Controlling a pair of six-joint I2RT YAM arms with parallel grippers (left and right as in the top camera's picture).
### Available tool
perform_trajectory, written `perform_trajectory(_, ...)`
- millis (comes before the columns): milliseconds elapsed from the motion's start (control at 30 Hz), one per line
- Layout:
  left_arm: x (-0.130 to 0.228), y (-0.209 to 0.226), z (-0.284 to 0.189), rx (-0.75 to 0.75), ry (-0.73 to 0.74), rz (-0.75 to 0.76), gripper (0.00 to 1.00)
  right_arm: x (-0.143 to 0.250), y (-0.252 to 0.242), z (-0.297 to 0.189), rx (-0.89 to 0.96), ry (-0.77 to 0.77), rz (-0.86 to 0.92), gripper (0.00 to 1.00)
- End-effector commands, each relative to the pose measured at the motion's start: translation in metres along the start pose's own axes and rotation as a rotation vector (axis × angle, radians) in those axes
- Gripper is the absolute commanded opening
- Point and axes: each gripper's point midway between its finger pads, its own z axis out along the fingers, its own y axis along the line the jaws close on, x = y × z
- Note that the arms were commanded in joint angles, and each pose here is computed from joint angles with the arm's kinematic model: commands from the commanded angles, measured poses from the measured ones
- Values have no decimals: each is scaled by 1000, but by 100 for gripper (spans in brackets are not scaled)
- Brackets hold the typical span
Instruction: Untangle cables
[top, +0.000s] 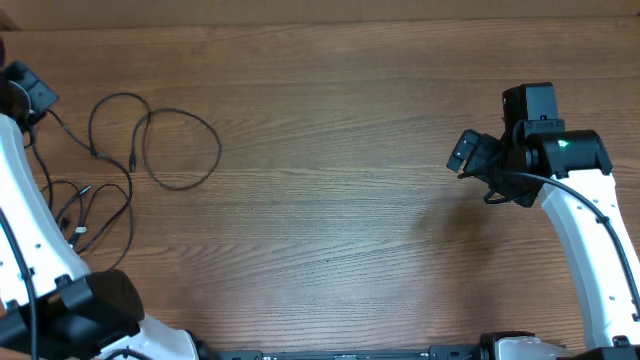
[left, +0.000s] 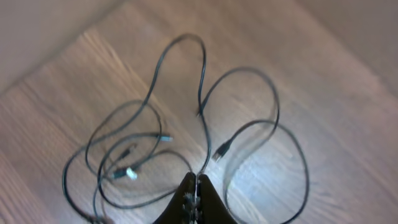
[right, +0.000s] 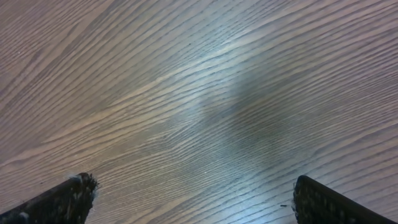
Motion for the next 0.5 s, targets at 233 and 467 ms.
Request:
perform_trajectory(233,34,-33,9,181,188,-23,26,-1,-2,0,4,-5,7,100)
perform_trajectory(467,64,-45,19,156,269,46,45,-1,-2,0,5,-4,7,100)
